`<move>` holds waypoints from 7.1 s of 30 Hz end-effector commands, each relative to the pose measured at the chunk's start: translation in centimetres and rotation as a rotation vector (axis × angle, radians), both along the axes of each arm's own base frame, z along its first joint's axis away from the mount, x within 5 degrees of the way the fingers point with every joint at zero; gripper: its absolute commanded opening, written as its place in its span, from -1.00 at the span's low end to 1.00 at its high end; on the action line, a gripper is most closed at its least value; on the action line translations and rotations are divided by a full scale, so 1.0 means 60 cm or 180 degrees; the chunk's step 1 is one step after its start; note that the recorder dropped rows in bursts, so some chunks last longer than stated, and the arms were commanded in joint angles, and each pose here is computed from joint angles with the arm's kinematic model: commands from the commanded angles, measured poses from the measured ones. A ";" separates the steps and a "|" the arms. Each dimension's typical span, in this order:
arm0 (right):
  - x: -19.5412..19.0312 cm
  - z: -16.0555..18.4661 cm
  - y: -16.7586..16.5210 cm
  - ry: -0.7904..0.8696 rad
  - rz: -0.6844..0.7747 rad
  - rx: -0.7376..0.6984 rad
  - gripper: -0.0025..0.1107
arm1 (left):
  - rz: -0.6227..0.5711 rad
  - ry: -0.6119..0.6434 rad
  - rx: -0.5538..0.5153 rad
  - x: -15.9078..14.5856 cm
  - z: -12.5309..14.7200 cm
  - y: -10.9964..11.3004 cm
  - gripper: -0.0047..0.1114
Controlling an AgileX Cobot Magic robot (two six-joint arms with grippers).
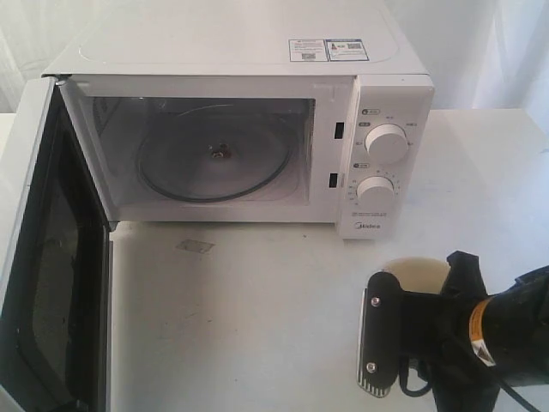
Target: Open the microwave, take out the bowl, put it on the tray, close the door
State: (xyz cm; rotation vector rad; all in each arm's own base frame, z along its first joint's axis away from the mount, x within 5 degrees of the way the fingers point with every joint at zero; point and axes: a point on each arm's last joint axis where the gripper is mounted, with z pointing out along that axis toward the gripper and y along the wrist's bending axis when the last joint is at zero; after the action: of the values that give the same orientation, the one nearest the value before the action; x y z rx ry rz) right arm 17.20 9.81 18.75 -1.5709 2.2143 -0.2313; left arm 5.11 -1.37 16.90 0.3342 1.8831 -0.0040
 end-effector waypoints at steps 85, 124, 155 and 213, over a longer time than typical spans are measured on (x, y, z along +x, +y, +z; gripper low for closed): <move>0.005 -0.018 0.019 -0.0289 0.0185 0.0436 -0.34 | 0.0006 0.0007 -0.0050 0.000 -0.001 -0.001 -0.92; -0.129 0.306 -0.072 -0.1131 -0.1547 0.3237 -0.96 | 0.0006 0.0007 -0.0050 0.000 -0.001 -0.001 -0.92; -0.180 0.246 -0.100 -0.1045 -0.1651 0.3724 -0.96 | 0.0006 0.0007 -0.0050 0.000 -0.001 -0.001 -0.92; -0.197 0.064 -0.155 -0.2916 -0.2261 0.4364 -0.96 | -0.0005 -0.0009 0.0151 0.000 -0.002 0.002 -0.92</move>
State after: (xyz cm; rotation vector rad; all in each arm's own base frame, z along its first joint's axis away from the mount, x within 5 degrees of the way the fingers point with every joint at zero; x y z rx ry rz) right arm 5.21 0.83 23.71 0.0785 1.4157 0.3525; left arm 5.12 -1.21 16.85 0.3698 1.8822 0.0452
